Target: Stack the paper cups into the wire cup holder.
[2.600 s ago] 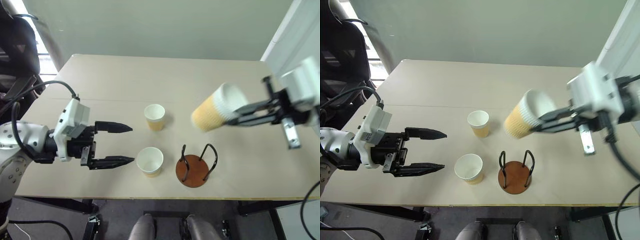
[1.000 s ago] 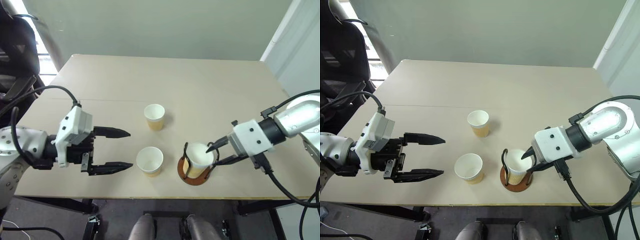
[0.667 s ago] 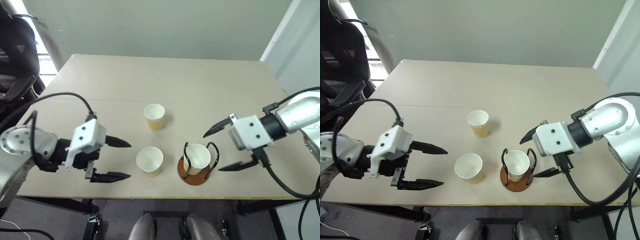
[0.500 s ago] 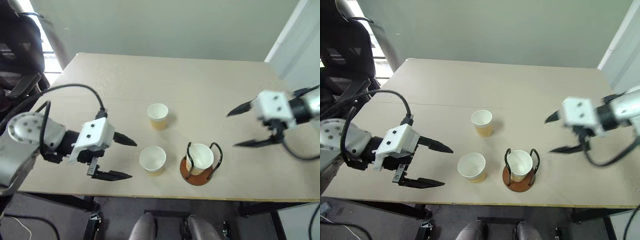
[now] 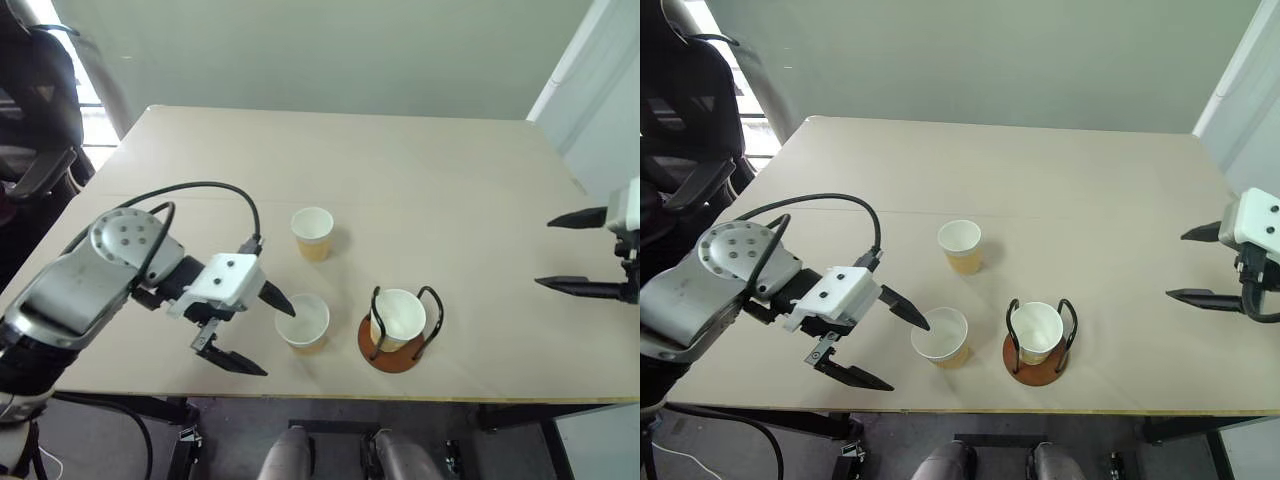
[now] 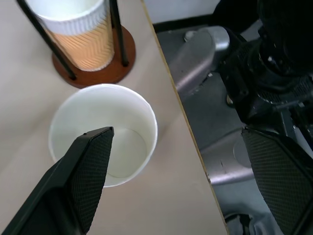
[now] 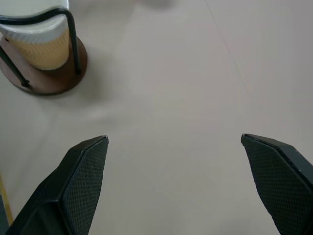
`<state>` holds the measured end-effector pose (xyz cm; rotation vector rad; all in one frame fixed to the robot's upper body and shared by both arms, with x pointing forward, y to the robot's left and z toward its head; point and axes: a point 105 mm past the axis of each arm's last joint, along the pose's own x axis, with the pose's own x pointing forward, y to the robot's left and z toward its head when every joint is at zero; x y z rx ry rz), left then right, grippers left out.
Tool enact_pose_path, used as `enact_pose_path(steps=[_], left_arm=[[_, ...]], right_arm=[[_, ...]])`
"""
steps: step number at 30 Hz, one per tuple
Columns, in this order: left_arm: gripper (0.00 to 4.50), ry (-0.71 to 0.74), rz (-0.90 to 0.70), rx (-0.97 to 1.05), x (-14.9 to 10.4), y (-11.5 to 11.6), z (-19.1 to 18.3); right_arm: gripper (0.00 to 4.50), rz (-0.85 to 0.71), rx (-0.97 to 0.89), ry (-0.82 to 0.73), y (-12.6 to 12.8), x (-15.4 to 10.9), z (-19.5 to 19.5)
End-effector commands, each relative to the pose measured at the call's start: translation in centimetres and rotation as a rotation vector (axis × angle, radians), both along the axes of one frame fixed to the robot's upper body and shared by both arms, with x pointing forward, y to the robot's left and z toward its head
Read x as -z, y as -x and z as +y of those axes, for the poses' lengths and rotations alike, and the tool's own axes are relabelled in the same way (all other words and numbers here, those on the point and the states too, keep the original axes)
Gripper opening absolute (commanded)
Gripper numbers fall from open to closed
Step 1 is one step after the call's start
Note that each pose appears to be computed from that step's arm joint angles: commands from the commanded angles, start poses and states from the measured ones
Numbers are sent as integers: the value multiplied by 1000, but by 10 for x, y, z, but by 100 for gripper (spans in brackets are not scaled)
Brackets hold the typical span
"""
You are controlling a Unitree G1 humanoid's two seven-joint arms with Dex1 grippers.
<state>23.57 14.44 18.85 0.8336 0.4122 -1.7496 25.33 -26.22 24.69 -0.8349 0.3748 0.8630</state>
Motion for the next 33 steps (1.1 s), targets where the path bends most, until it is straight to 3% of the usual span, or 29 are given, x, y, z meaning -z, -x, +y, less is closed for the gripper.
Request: enact_pose_path(steps=[1, 7, 9, 13, 20, 21, 29, 33], left_arm=[[450, -67, -26, 62, 3, -4, 3], [450, -78, 2, 114, 16, -10, -3], [411, -82, 6, 126, 20, -12, -6], [283, -89, 5, 140, 24, -14, -7], [18, -128, -9, 154, 30, -18, -5], [3, -133, -11, 153, 31, -19, -5], [3, -144, -33, 130, 28, -26, -1], [3, -70, -38, 144, 11, -22, -9]], right_arm=[[447, -78, 17, 9, 12, -15, 3], [447, -70, 69, 15, 29, -11, -1], [450, -70, 77, 17, 33, -11, -2], [450, -74, 86, 20, 37, -13, -2], [450, -78, 95, 23, 41, -15, -2], [450, -78, 96, 24, 41, -15, -1], [450, -90, 89, 21, 35, -15, -1], [450, -47, -16, -103, 51, -17, 18]])
